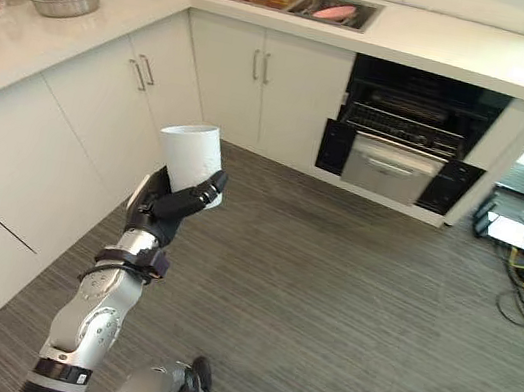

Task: Walk over to the sink, pick up the cup, carry it to the dishwasher, place the cup inside the dishwasher, then close the dishwasher door

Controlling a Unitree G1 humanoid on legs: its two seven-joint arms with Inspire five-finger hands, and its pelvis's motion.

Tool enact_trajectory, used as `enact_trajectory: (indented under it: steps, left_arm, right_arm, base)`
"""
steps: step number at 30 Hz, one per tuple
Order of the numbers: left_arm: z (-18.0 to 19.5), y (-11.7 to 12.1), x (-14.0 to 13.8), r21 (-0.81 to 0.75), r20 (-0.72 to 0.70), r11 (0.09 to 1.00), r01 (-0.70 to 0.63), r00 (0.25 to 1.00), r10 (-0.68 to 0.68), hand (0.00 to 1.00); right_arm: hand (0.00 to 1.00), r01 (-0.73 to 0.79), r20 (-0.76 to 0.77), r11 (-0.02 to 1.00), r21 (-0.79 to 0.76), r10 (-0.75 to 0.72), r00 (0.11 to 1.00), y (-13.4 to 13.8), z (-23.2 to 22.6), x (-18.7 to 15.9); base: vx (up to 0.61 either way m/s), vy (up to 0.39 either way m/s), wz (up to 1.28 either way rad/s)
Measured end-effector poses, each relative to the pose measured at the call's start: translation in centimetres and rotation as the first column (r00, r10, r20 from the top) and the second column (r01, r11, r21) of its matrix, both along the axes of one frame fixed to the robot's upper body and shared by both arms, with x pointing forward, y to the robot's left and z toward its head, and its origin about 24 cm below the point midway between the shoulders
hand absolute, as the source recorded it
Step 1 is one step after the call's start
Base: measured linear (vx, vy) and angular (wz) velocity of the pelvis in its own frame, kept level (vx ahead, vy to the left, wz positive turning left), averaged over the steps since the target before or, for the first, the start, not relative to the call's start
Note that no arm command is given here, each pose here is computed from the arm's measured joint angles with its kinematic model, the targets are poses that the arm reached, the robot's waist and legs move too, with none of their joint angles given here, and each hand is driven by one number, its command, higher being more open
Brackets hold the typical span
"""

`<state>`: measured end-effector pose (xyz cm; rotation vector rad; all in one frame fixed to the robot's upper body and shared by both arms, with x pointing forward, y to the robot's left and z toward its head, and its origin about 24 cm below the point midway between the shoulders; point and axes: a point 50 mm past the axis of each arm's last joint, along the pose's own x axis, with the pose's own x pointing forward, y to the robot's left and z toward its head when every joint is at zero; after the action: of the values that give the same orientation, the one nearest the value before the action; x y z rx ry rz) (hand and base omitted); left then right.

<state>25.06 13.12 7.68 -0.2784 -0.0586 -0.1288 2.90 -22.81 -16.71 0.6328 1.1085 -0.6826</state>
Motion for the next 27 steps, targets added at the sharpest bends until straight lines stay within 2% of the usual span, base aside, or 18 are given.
enact_trajectory:
  steps: [4, 7, 10, 12, 18, 25, 27]
  left_arm:
    - [-0.4, -0.3, 0.0, 0.04, -0.013, 0.999, 0.006, 1.0, -0.006, 0.0]
    - [-1.2, -0.8, 0.3, 0.044, -0.039, 0.999, 0.018, 0.999, -0.016, 0.0]
    - [-1.1, -1.3, 0.9, 0.089, -0.034, 0.995, 0.036, 0.999, -0.033, 0.0]
    - [-1.1, -1.3, 1.1, 0.103, -0.037, 0.994, 0.036, 0.999, -0.033, 0.0]
    - [-2.6, -3.3, 0.9, 0.101, -0.109, 0.991, 0.09, 0.991, -0.079, 0.0]
    - [-3.4, -3.3, 1.3, 0.112, -0.157, 0.992, 0.057, 0.987, -0.039, 0.0]
    - [-2.7, -2.9, 1.4, 0.106, -0.125, 0.994, 0.038, 0.992, -0.025, 0.0]
  right_arm:
    - [1.0, 0.008, 0.053, 1.0, -0.012, -0.008, 0.999, 0.8, 0.1, 0.5]
    - [1.0, 0.024, 0.07, 0.999, 0.049, -0.027, 0.997, 2.7, -0.2, 0.4]
    - [1.0, 0.02, 0.093, 0.999, 0.049, -0.024, 0.995, 2.5, 0.0, 1.0]
    - [1.0, 0.023, 0.058, 0.998, 0.06, -0.027, 0.998, 2.8, -0.2, 0.1]
    - [1.0, 0.094, -0.019, 0.996, 0.004, -0.094, 0.995, 0.7, -0.1, -1.7]
    - [1.0, -0.003, -0.017, 0.999, -0.052, 0.002, 1.0, -0.4, 0.1, -0.2]
    - [1.0, -0.071, 0.043, 0.992, -0.102, 0.076, 0.996, -1.4, 0.6, 2.3]
  base:
    - [0.43, 0.125, 0.29]
    - [0.38, -0.055, 0.45]
    - [0.36, -0.131, 0.26]
    - [0.5, -0.222, 0.2]
    - [0.58, -0.293, 0.19]
    - [0.54, -0.254, -0.07]
    - [0.45, -0.065, -0.7]
